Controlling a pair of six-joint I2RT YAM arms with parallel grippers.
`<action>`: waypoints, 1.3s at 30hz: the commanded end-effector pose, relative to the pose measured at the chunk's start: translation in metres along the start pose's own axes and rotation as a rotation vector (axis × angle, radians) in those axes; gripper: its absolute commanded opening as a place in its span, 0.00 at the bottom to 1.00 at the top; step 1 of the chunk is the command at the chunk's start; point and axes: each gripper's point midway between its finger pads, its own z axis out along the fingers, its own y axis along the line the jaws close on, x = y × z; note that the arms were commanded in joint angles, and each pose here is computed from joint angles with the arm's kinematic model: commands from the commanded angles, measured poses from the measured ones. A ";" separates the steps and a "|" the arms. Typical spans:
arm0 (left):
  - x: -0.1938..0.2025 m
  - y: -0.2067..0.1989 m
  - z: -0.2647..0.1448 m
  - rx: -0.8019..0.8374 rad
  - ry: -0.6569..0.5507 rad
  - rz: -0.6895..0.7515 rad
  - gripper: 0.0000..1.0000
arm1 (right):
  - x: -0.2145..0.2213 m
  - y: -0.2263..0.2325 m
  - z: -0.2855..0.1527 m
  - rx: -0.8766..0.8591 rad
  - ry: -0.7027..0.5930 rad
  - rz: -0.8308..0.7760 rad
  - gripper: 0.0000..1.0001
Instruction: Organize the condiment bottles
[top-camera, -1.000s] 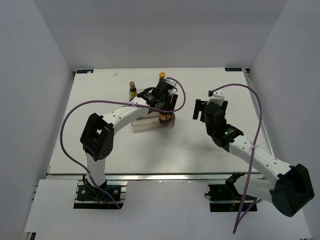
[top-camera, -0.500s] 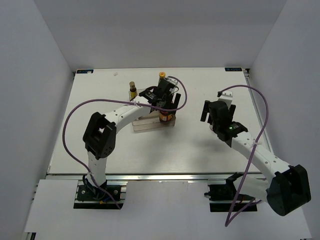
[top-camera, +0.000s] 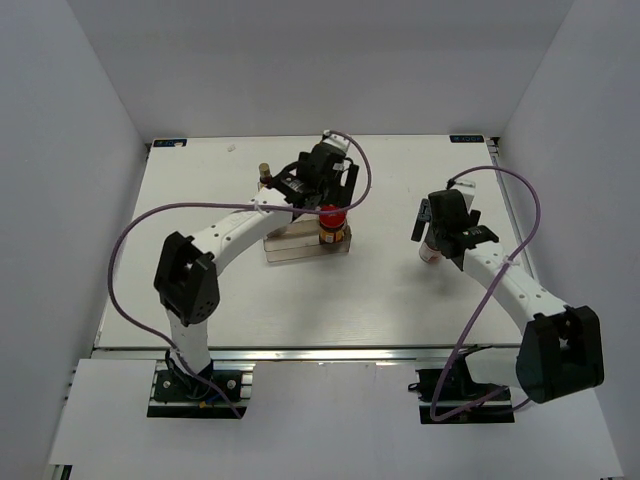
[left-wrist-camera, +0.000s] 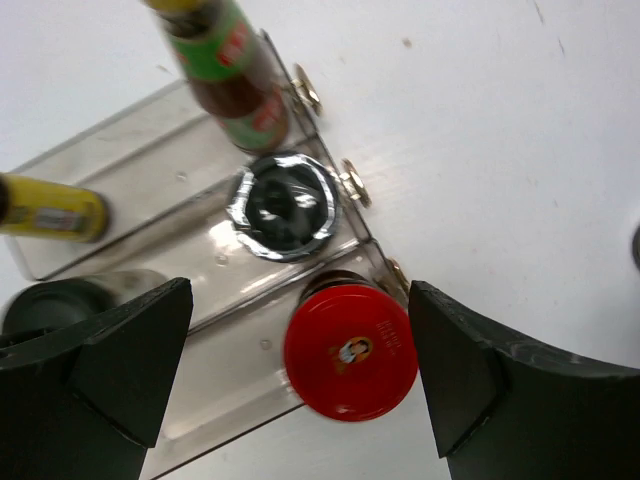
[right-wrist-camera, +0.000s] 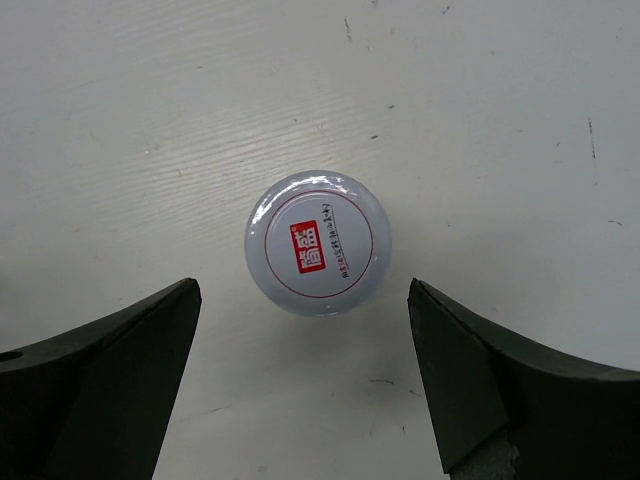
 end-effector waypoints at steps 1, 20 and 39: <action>-0.054 0.037 -0.062 -0.122 -0.197 -0.050 0.98 | -0.010 0.002 0.003 -0.016 0.023 0.029 0.89; 0.031 0.221 -0.133 -0.522 -0.185 -0.457 0.98 | 0.000 0.006 0.037 -0.022 0.137 0.073 0.84; 0.042 0.221 -0.123 -0.505 -0.156 -0.472 0.98 | -0.034 0.008 0.009 -0.091 0.027 0.031 0.16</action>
